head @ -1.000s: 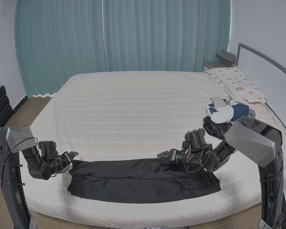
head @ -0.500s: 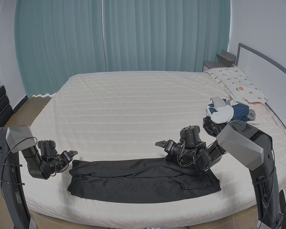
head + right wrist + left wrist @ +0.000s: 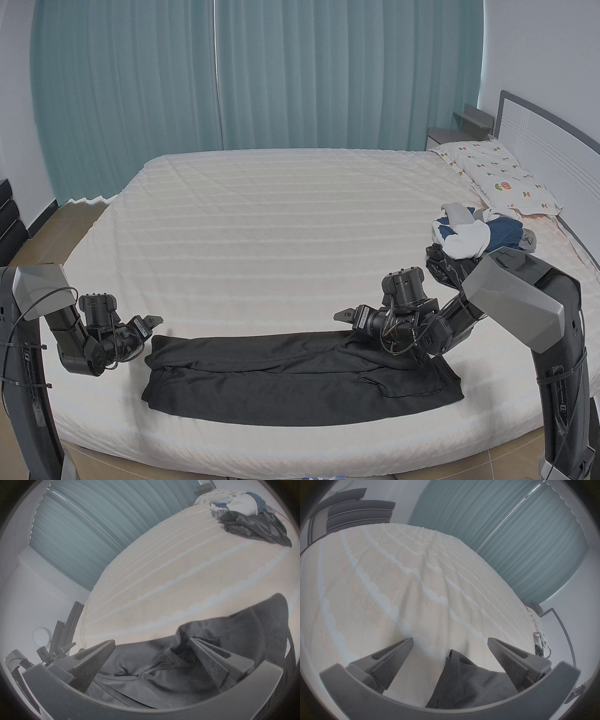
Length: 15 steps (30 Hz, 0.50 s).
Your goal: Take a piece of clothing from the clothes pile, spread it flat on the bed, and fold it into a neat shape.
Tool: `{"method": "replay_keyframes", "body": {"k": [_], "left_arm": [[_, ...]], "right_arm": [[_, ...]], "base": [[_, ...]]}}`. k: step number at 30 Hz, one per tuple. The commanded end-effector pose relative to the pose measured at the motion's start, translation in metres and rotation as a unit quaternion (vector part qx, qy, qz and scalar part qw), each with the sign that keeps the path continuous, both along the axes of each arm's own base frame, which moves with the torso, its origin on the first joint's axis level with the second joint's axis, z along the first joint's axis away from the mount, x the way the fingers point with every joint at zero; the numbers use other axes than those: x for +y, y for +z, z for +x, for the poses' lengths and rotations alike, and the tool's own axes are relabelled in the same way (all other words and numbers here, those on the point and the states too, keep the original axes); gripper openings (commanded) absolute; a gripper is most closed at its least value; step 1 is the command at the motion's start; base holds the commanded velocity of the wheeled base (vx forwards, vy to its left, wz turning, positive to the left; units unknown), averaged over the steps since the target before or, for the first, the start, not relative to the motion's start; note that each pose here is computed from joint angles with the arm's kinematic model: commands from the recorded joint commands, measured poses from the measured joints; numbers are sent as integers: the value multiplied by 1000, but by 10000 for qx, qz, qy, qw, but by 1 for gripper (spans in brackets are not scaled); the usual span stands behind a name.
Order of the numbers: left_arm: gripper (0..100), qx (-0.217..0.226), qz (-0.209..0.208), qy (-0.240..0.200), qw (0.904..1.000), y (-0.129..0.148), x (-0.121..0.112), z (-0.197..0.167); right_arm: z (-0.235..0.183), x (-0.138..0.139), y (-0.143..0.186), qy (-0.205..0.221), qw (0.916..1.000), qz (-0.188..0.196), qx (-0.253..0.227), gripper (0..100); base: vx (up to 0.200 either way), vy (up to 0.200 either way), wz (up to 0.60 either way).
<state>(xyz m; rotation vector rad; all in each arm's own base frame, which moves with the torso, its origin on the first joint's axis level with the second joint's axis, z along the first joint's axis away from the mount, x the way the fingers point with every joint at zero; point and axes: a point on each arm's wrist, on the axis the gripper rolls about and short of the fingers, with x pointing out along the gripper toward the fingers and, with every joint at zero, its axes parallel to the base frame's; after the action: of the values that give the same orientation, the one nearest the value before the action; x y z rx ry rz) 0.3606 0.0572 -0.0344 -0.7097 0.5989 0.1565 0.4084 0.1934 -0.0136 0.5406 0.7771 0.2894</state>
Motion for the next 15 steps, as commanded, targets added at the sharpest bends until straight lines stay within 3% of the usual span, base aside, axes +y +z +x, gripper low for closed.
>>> {"method": "replay_keyframes", "body": {"k": [1, 10, 15], "left_arm": [[100, 4, -1, 2, 10000, 0, 0, 0], [100, 5, -8, 6, 10000, 0, 0, 0], [100, 13, 2, 8, 10000, -1, 0, -1]], "right_arm": [[-2, 2, 25, 3, 9997, 115, -218, 100], [-6, 16, -3, 147, 9999, 3, 45, 100], [4, 24, -10, 129, 9998, 139, -66, 100]], "base": [[0, 0, 0], [0, 0, 0], [0, 0, 0]]}}
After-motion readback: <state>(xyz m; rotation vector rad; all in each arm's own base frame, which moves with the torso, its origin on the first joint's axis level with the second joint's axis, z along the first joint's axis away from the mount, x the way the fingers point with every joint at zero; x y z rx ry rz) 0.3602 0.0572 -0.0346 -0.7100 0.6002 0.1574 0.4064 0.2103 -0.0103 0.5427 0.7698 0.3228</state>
